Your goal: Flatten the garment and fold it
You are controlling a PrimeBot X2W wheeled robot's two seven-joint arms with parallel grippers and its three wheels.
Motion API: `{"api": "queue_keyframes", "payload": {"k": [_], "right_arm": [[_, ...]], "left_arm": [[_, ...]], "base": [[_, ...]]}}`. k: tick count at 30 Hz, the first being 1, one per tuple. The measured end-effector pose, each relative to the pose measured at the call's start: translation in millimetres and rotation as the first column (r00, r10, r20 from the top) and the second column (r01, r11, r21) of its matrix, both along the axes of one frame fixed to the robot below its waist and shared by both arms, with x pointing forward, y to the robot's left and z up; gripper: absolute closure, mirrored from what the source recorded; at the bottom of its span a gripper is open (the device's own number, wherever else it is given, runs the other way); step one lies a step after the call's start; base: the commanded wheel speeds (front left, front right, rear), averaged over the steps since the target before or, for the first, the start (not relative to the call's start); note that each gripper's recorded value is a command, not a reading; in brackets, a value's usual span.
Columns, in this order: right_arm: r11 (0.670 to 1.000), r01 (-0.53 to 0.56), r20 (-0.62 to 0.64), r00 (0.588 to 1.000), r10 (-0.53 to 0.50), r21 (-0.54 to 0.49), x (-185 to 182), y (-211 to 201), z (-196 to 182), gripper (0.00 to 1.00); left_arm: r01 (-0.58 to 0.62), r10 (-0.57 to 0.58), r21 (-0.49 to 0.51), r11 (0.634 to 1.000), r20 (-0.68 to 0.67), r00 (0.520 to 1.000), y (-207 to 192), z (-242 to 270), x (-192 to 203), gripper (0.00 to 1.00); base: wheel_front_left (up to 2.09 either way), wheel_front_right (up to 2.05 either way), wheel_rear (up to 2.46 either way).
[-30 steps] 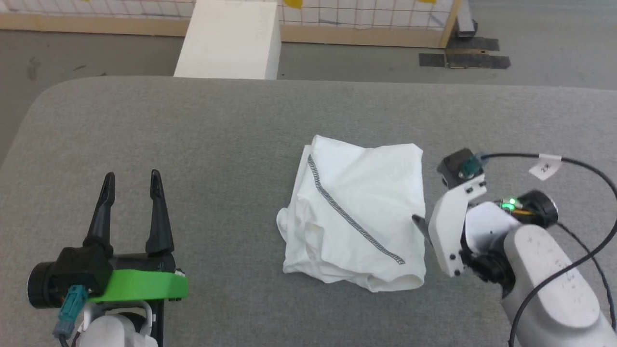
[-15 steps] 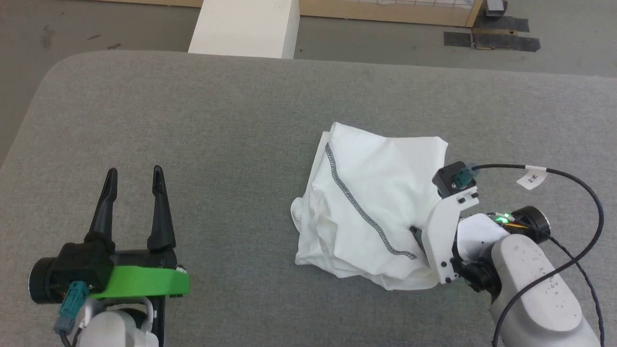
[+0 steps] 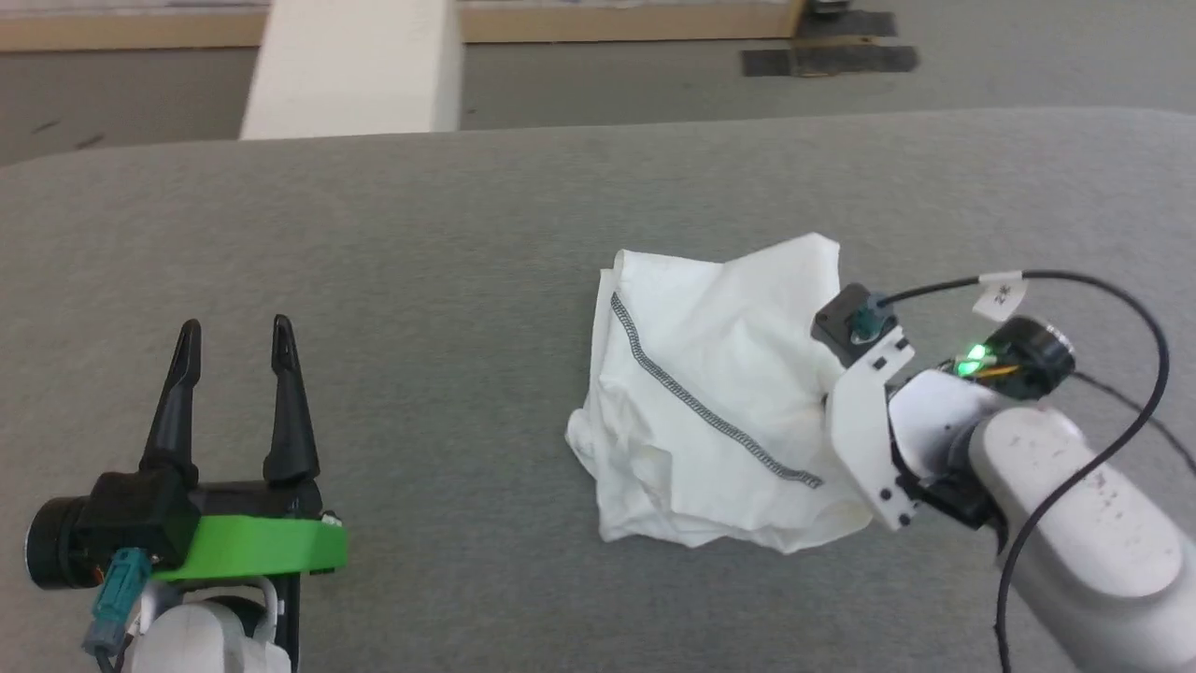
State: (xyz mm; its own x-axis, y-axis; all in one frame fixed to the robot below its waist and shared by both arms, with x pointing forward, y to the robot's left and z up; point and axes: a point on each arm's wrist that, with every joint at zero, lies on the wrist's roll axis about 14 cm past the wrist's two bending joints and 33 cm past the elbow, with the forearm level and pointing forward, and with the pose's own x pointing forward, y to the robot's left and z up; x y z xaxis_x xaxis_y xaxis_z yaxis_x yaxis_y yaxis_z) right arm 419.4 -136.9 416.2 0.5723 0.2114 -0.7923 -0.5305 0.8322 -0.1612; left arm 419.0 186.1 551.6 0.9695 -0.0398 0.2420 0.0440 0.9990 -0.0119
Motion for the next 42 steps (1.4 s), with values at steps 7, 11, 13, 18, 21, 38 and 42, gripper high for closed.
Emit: {"api": "queue_keyframes", "payload": {"k": [7,11,13,18,21,38,42], "right_arm": [[0.982,0.093,0.045,0.995,-0.087,-0.163,-10.8,-96.9,26.1,1.0],[0.947,0.18,0.051,0.984,-0.173,-0.266,-25.8,-161.6,31.5,1.0],[0.924,0.214,0.042,0.976,-0.212,-0.316,-33.1,-190.0,30.3,1.0],[0.866,0.273,0.045,0.959,-0.281,-0.419,-38.7,-250.9,26.8,1.0],[0.838,0.245,0.02,0.963,-0.27,-0.487,-37.5,-270.6,19.3,1.0],[0.668,0.439,0.105,0.872,-0.479,-0.601,-0.2,-365.0,5.6,0.0],[0.69,0.552,0.234,0.83,-0.506,-0.467,16.7,-362.0,20.5,0.0]], "left_arm": [[0.201,-0.2,-0.014,0.98,0.035,0.979,-68.2,2.6,33.9,0.0],[0.287,-0.286,-0.021,0.958,0.043,0.957,-99.1,-1.8,50.8,0.0],[0.313,-0.312,-0.02,0.95,0.034,0.949,-108.0,-9.0,57.5,0.0],[0.344,-0.344,0.0,0.939,-0.026,0.939,-114.5,-39.2,75.5,0.0],[0.342,-0.341,0.015,0.939,-0.053,0.939,-111.7,-53.1,82.7,0.0],[0.253,-0.243,0.04,0.967,-0.164,0.956,-70.1,-104.9,93.6,0.0],[0.239,-0.231,0.037,0.97,-0.154,0.961,-67.4,-99.4,91.3,0.0]], "base": [[0.0,0.0,0.0],[0.0,0.0,0.0],[0.0,0.0,0.0],[0.0,0.0,0.0],[0.0,0.0,0.0],[0.0,0.0,0.0],[0.0,0.0,0.0]]}}
